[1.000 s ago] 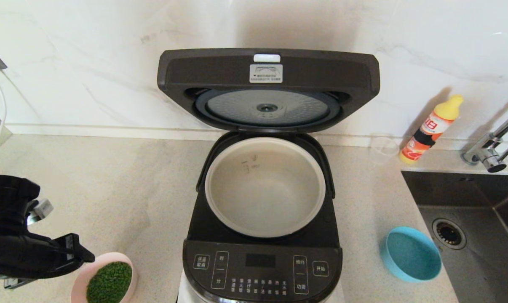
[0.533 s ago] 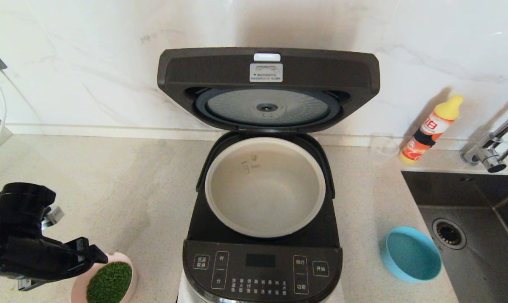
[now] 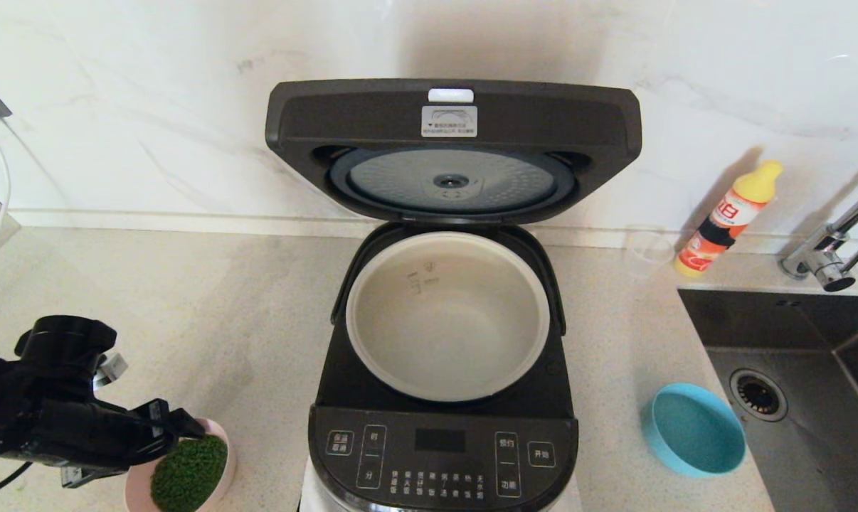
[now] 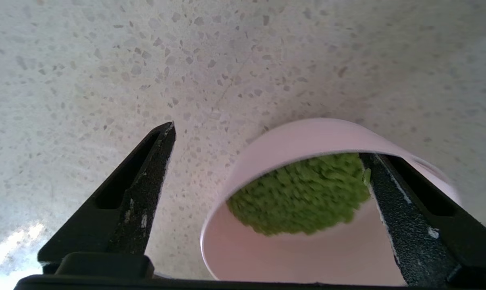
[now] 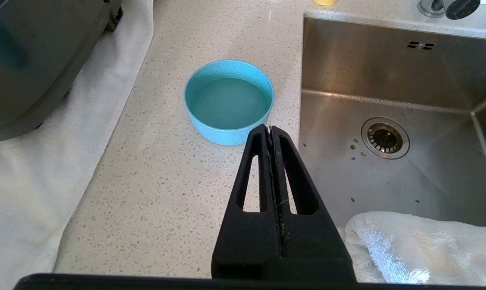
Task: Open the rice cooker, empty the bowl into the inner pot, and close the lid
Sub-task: Pick up the bowl on the table
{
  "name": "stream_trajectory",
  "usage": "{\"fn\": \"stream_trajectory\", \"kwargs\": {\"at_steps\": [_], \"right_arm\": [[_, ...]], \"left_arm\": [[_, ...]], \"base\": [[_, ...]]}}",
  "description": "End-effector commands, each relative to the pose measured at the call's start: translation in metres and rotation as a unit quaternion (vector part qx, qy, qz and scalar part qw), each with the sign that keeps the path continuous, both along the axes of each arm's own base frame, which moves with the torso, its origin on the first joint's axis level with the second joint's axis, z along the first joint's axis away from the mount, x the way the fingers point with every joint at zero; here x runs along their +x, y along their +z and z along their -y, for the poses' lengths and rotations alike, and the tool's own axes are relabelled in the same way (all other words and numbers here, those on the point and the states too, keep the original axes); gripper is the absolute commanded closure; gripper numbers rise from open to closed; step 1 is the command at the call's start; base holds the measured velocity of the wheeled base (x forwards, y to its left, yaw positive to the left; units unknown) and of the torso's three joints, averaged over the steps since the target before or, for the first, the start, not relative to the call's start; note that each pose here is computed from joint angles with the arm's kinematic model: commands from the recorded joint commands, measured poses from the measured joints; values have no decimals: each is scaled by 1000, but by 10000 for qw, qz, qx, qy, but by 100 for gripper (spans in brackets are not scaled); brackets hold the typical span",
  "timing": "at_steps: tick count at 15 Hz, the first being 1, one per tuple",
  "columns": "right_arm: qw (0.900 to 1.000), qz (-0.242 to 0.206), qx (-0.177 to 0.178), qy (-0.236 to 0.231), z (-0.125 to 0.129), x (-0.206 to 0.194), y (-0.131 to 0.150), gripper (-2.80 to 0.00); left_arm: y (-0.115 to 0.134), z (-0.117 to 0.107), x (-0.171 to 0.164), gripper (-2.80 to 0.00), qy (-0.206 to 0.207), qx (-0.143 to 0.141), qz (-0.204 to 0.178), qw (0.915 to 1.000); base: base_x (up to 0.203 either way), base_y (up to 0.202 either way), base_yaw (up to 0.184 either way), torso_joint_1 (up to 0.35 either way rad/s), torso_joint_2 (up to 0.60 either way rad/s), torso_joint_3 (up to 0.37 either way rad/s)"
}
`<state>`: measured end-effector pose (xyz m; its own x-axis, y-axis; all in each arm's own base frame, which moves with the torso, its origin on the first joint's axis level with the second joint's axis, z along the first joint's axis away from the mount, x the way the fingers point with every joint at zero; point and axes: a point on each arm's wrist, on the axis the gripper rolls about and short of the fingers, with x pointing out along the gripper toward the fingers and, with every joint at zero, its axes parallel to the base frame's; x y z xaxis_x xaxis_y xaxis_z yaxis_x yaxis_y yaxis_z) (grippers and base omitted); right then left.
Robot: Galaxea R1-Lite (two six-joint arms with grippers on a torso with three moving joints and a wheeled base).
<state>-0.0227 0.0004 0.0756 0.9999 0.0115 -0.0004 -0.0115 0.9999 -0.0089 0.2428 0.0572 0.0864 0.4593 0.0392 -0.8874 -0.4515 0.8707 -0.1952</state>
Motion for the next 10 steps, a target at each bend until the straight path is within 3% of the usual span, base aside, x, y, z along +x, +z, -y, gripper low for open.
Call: {"fn": "stream_trajectory", "kwargs": {"at_steps": [1, 2, 3, 4, 10], "right_arm": [[10000, -2, -1, 4, 0, 0, 0, 0], [10000, -1, -1, 4, 0, 0, 0, 0], [10000, -6, -1, 4, 0, 0, 0, 0], [10000, -6, -1, 4, 0, 0, 0, 0], [10000, -6, -1, 4, 0, 0, 0, 0]], "left_arm": [[-8, -1, 2, -280, 12, -32, -132, 9999], [-7, -1, 2, -280, 12, -31, -130, 9999], [-8, -1, 2, -216, 12, -33, -139, 9999], [-10, -1, 3, 0, 15, -35, -172, 9998], [-8, -1, 5, 0, 16, -23, -15, 10000]], "base": [[0, 0, 0, 0, 0, 0], [0, 0, 0, 0, 0, 0], [0, 0, 0, 0, 0, 0], [0, 0, 0, 0, 0, 0], [0, 0, 0, 0, 0, 0]]}}
